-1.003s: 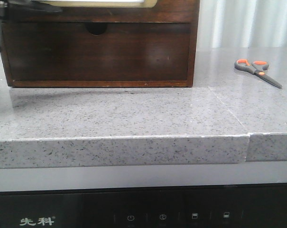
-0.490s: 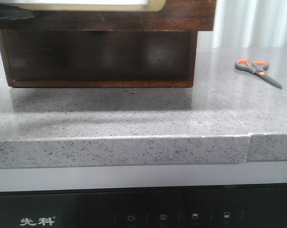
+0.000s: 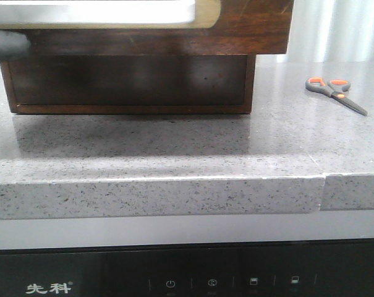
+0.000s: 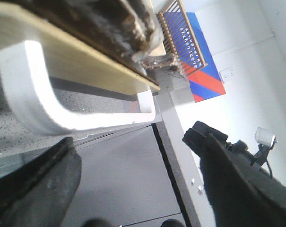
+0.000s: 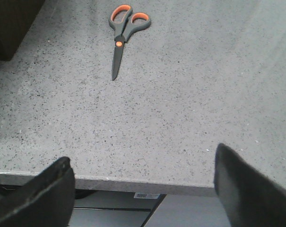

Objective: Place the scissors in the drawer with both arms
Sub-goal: 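Pull the drawer open toward the robot with the left gripper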

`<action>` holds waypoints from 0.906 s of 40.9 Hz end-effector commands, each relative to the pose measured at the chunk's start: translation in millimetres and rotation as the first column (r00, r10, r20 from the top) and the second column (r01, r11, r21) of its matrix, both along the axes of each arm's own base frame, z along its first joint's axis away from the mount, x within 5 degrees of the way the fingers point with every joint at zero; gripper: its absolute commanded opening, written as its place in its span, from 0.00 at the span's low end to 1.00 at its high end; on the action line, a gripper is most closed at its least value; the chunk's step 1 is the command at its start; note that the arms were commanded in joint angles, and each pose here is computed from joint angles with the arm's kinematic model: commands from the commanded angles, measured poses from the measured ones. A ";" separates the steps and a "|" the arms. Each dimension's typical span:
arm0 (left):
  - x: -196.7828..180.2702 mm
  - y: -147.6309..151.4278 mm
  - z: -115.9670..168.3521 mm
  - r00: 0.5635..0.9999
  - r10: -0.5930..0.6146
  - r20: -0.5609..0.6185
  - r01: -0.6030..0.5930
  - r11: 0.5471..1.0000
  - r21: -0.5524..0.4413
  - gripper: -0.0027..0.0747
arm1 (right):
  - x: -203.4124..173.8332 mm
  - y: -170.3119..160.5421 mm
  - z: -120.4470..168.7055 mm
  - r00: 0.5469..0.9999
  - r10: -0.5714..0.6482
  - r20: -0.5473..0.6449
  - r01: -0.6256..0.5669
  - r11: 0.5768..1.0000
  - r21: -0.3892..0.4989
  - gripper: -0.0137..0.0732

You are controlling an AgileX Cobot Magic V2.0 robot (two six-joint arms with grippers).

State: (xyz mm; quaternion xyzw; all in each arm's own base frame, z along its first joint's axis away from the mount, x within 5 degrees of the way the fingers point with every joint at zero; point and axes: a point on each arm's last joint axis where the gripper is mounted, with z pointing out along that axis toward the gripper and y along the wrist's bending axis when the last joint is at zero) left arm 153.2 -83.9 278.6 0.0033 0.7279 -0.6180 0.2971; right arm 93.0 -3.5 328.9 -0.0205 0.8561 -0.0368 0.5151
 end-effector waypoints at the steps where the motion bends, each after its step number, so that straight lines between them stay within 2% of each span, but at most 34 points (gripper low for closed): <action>1: -4.8 -2.9 14.0 0.997 -0.053 0.063 0.055 0.998 -0.038 0.74 | 4.9 -0.7 15.3 0.995 0.004 0.098 -0.001 1.000 -0.024 0.87; 14: -43.5 -2.2 21.3 0.991 -0.096 0.098 0.084 0.989 0.124 0.74 | 4.8 -0.8 15.1 0.995 0.003 0.096 -0.001 1.000 -0.024 0.87; 20: -66.1 4.6 35.9 0.985 -0.059 0.164 0.002 0.946 0.325 0.74 | 4.9 -0.8 15.2 0.995 0.003 0.097 -0.001 1.000 -0.024 0.87; 24: -77.5 15.8 56.7 0.972 -0.002 0.236 -0.120 0.855 0.504 0.74 | 4.9 -0.8 15.2 0.995 0.003 0.097 -0.001 1.000 -0.024 0.87; 26: -82.2 23.3 70.3 0.961 0.029 0.276 -0.192 0.789 0.584 0.74 | 4.8 -0.8 15.1 0.995 0.003 0.096 -0.001 1.000 -0.024 0.87; 29: -85.4 37.3 83.9 0.946 0.086 0.314 -0.291 0.656 0.696 0.74 | 4.9 -0.7 15.4 0.995 0.004 0.099 -0.001 1.000 -0.024 0.87; 34: -89.7 56.0 106.0 0.903 0.165 0.396 -0.425 0.478 0.769 0.74 | 4.7 -0.8 14.9 0.996 0.003 0.093 -0.001 1.000 -0.024 0.87; 37: -91.5 60.2 114.4 0.884 0.167 0.437 -0.464 0.436 0.772 0.74 | 5.1 -0.8 14.5 0.996 0.003 0.089 -0.001 1.000 -0.024 0.87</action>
